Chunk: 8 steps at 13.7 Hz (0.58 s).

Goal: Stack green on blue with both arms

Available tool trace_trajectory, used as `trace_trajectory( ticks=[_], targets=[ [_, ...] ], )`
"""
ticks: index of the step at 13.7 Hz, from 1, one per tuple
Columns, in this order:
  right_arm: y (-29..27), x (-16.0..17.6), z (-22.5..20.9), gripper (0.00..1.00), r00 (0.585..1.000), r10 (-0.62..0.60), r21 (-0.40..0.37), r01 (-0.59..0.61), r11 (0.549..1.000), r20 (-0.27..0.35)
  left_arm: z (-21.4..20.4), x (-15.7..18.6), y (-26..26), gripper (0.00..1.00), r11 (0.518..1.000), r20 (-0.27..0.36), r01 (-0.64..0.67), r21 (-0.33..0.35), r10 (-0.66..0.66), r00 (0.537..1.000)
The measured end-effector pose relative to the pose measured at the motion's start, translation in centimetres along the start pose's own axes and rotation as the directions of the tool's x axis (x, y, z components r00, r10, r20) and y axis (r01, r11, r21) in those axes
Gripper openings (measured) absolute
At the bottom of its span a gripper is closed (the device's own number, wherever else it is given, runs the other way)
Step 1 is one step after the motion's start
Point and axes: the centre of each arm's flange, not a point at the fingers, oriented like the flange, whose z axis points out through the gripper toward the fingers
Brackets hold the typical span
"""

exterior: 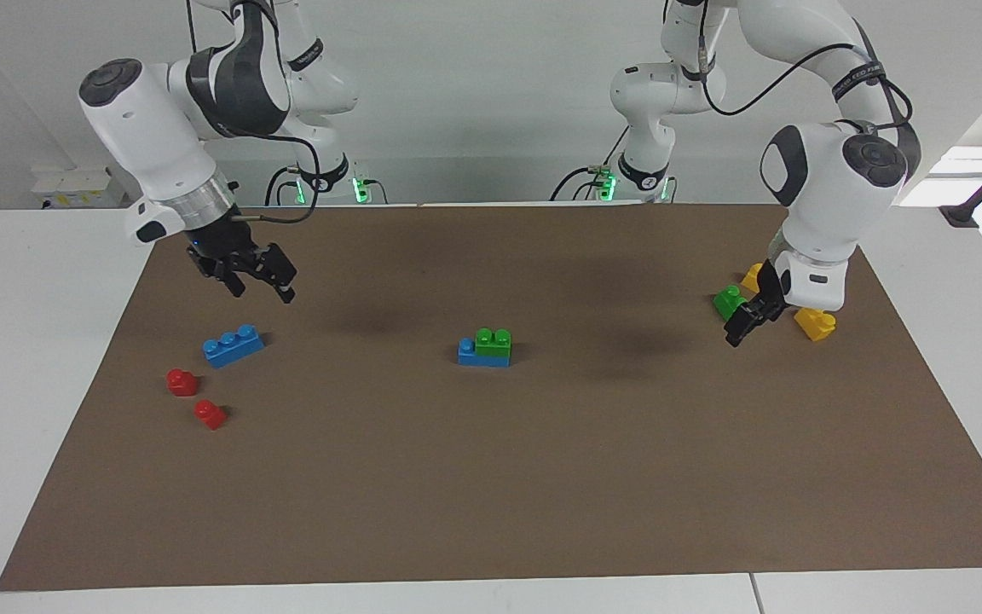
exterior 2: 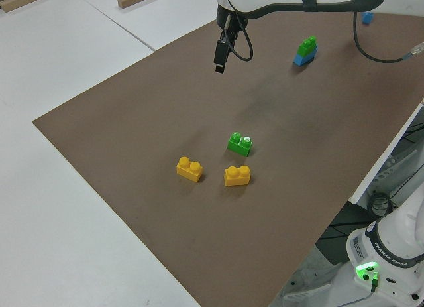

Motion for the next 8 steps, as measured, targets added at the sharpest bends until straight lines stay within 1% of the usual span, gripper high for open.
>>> trace_trajectory(
  ticks=[2, 5, 8],
  targets=[
    [-0.1, 0.0, -1.5, 1.00, 1.000, -0.018, 0.000, 0.018, 1.000, 0.001, -2.0, -0.4, -1.2, 1.00, 0.999, -0.006, -0.038, 0.000, 0.038, 0.999],
    [-0.4, 0.0, -3.8, 1.00, 0.997, -0.065, -0.021, 0.065, 0.998, -0.034, -4.8, -1.8, -1.5, 1.00, 0.998, -0.015, -0.056, 0.000, 0.056, 0.998],
    [0.5, -0.1, -5.8, 1.00, 0.987, -0.156, -0.040, 0.155, 0.987, -0.031, -6.6, -3.0, -1.9, 1.00, 0.990, -0.005, -0.138, 0.006, 0.138, 0.990]
  ],
)
